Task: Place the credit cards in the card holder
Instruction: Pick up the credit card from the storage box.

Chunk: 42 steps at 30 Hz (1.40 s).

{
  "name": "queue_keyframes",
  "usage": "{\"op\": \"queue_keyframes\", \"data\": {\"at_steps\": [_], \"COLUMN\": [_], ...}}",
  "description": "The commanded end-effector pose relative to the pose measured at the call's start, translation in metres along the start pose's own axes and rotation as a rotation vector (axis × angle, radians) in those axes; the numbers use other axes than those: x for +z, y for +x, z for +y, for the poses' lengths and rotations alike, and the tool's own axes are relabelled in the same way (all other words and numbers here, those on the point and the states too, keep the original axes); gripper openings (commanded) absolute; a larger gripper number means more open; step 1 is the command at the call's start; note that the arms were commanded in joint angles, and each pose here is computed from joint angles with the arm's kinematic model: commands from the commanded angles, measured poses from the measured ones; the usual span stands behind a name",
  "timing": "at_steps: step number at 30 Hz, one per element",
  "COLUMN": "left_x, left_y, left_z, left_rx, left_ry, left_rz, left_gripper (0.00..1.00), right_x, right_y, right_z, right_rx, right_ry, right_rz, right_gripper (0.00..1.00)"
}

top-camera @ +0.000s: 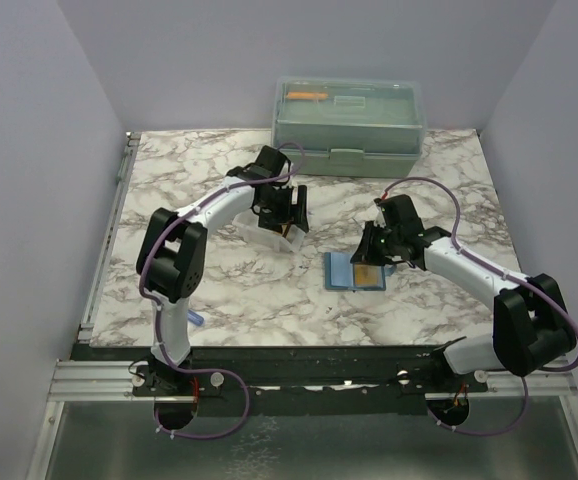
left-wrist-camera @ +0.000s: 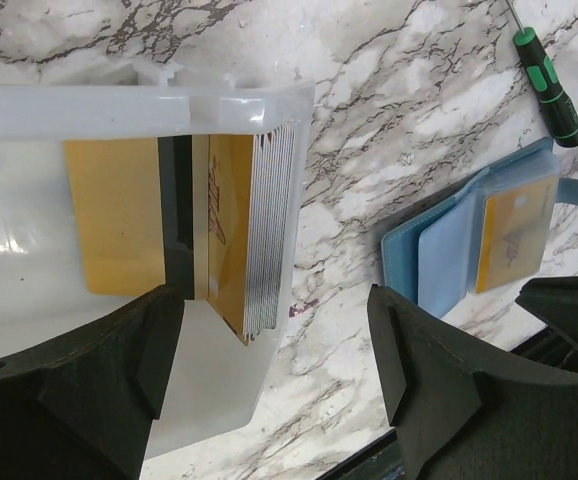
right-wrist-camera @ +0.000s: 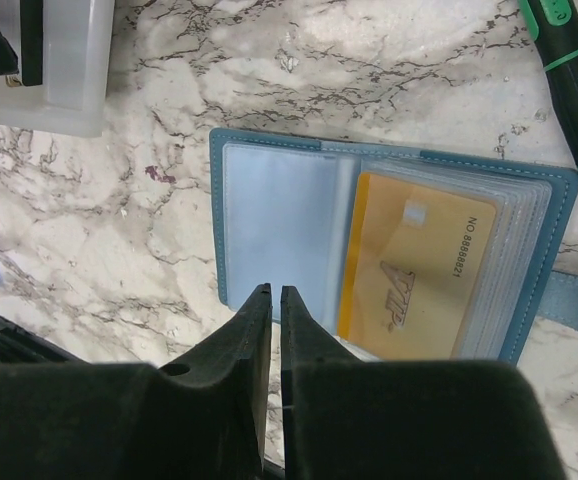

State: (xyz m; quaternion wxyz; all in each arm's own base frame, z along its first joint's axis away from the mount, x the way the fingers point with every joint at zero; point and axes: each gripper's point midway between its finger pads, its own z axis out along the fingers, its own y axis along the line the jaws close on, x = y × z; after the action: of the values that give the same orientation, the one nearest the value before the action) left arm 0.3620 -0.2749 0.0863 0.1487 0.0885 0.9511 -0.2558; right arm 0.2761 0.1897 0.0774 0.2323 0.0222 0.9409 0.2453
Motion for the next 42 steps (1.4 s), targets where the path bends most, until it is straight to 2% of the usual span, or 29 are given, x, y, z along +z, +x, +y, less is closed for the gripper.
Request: {"op": "queue_keyframes", "data": {"at_steps": [1,10,18,42], "left_x": [0.003,0.02,0.015,0.004], "left_y": [-0.005,-0.003,-0.002,-0.008], "left_z": [0.002,-0.008,-0.022,-0.027], "left_rx": [0.016,-0.006,-0.01,-0.045], "left_ry": [-0.009,0.075,0.158,0.249], "left_rz": [0.005,0.065,0.078,0.04], "left_gripper": [0.81,0.8,0.76,0.42], "right_x": [-0.002,0.0,0.0,0.003], "right_y": [0.0,0.001,0.002,0.005], "right_z": [0.005,0.005,0.003,-0.001], "right_rx": [-0.012,-0.011,-0.012,-0.011], "right_ry": [-0.028,-0.034,-0.025,-0.009], "right_rz": [0.003,0.005,0.005,0.023], "right_gripper": [0.12,0.12,0.12,0.12]}}
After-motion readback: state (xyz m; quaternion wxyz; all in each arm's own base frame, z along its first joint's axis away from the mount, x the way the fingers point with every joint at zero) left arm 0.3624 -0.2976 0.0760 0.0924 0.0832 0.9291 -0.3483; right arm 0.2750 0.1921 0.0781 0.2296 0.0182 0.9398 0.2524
